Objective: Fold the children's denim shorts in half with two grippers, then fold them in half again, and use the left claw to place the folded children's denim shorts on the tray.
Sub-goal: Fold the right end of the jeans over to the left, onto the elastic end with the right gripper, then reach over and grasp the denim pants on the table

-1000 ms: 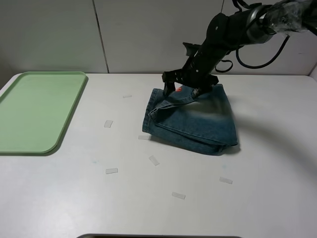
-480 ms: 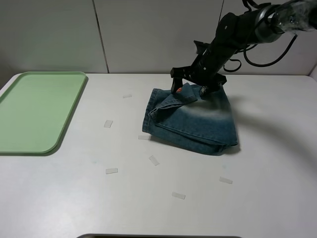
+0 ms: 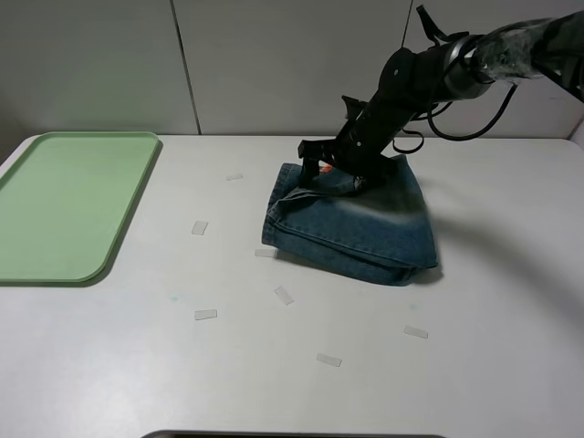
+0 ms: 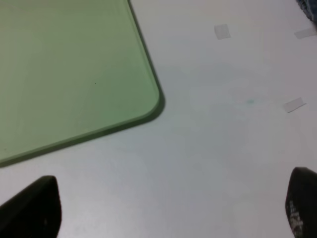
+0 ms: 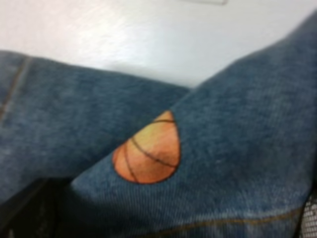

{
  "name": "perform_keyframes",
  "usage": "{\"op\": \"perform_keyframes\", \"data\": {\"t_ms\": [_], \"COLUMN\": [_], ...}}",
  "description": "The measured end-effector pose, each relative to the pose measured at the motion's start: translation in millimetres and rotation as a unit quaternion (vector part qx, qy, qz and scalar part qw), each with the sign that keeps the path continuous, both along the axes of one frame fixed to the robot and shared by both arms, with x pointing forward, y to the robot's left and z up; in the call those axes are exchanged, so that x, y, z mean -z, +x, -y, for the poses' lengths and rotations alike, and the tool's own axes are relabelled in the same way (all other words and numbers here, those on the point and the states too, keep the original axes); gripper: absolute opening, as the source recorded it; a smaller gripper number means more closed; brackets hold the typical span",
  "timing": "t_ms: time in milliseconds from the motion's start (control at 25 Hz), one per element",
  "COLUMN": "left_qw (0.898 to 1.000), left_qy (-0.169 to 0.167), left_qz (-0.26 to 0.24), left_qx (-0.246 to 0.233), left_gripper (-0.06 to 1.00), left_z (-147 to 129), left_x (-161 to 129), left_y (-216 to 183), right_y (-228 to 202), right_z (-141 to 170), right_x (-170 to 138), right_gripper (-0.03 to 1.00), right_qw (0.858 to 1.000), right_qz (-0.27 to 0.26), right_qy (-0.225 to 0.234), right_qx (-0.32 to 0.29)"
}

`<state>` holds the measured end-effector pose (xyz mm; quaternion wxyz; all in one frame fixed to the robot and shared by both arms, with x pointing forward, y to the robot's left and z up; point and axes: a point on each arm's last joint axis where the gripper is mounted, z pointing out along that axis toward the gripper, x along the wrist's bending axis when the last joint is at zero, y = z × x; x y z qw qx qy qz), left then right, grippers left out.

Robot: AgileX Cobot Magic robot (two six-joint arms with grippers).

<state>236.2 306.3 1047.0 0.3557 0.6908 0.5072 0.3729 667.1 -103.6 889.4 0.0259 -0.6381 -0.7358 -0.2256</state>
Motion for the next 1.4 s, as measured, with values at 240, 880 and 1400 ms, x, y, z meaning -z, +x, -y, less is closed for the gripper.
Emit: {"op": "perform_keyframes", "data": {"t_ms": [240,880,1400], "left_qw": [1.0,1.0,1.0], "left_qy": [0.0,0.0,0.0], "left_qz": [0.0,0.0,0.001], "left_qx": [0.0,0.0,0.0], "left_gripper": [0.9,0.9,0.9], "left_z": [0,0,0], "left_x": [0,0,0], "left_y": [0,0,0], "right_y": [-5,1,-12], "right_z": [-15,-64,-26], "right_x": [-4,-56,-118], "right_gripper": [0.68,0.68,0.69], "right_qw": [1.0,0.992,0.964], "right_qz": [0.006,0.092,0.17], "right_qy": [0.004,0.01,-0.146], "right_qx": [-0.016,-0.085,-0.145]}}
